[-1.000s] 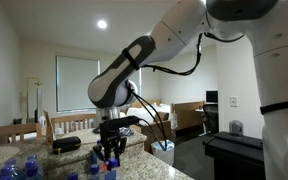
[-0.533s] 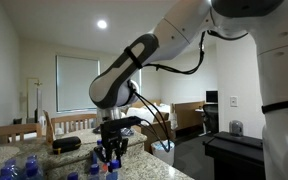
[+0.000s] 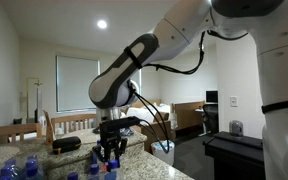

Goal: Move the three water bottles on the right forward and arrange them in a line

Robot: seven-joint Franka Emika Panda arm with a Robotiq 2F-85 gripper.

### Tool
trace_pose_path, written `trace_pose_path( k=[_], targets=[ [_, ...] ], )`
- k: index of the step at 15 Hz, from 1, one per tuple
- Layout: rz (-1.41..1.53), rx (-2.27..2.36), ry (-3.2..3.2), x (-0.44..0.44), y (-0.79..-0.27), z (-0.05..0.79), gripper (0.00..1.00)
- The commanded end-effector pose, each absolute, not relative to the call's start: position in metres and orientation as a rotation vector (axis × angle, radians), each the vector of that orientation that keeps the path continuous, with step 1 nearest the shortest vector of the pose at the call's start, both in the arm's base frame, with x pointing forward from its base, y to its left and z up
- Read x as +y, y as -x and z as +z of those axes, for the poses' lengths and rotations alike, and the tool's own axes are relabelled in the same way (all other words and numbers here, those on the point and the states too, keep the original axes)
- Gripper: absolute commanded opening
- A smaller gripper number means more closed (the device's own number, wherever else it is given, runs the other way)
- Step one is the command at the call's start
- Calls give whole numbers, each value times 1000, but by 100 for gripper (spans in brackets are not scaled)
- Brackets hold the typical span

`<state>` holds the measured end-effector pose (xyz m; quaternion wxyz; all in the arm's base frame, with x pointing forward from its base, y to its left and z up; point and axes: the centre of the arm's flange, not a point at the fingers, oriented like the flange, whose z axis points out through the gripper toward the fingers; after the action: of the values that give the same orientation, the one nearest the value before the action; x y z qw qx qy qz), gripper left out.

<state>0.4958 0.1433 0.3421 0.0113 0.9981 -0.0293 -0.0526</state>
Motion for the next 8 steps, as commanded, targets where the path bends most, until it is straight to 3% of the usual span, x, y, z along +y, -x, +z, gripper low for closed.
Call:
trace_pose_path(
  k=[1,8],
  targets=[
    [-128,-133,-3101,144,-489,342,13],
    [-133,-134,-3100,141,-491,341,13]
  ],
)
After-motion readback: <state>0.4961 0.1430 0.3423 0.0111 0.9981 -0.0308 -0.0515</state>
